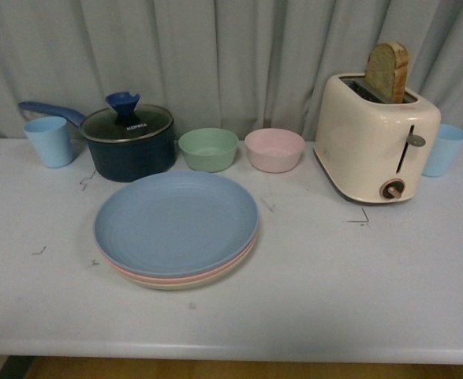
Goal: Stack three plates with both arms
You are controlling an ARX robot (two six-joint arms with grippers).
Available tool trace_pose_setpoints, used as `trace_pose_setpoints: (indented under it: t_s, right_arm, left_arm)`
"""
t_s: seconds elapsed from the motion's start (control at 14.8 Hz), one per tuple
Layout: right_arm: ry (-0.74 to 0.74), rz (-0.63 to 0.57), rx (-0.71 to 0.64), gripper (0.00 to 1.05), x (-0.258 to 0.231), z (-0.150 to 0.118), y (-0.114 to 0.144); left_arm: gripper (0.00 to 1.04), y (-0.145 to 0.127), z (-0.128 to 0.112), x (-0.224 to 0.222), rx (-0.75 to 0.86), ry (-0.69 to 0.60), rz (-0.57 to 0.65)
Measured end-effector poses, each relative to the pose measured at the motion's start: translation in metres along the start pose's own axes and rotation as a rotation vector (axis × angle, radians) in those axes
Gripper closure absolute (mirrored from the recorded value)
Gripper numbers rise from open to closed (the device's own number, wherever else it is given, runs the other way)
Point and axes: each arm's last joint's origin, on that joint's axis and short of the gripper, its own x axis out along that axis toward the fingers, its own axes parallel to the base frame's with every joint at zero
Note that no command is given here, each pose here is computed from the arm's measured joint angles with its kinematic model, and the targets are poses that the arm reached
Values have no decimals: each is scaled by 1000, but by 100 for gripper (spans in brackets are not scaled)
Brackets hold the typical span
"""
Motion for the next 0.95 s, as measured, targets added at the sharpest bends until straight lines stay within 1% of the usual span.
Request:
trace_pose_setpoints:
  t_s: [0.07, 0.14, 0.2, 0.95]
  right_arm:
    - [0, 0, 0, 7, 0, 0, 0]
    - [0, 0, 0, 5, 0, 0, 0]
    - [0, 0, 0, 8, 0, 0, 0]
    - [0, 0, 0, 6, 0, 0, 0]
  left_arm:
    - [7, 0, 0, 0, 0, 0, 0]
    - [7, 0, 0, 0, 0, 0, 0]
    - [7, 0, 0, 0, 0, 0, 0]
    - [7, 0, 0, 0, 0, 0, 0]
